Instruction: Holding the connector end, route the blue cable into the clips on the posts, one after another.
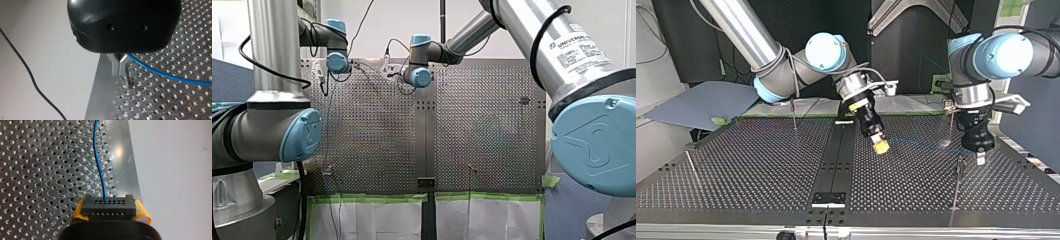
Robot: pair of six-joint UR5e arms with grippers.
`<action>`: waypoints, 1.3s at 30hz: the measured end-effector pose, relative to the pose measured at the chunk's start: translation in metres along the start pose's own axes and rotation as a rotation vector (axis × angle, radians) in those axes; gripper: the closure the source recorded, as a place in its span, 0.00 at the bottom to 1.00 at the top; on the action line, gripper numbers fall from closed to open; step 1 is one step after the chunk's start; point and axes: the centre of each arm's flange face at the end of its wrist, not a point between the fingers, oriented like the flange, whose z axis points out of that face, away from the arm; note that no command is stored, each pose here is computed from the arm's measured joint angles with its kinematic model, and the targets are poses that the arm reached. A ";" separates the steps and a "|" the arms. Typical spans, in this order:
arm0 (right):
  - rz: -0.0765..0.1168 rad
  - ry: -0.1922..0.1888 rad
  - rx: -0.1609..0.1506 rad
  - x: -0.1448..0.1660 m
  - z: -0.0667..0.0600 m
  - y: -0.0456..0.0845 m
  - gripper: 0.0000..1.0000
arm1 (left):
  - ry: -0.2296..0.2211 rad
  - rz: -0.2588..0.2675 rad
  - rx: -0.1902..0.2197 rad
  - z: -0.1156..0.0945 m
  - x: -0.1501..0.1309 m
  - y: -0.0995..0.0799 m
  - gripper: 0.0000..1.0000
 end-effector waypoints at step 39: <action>-0.005 0.016 -0.008 0.002 0.015 0.008 1.00 | 0.009 -0.005 0.028 0.045 0.003 0.019 1.00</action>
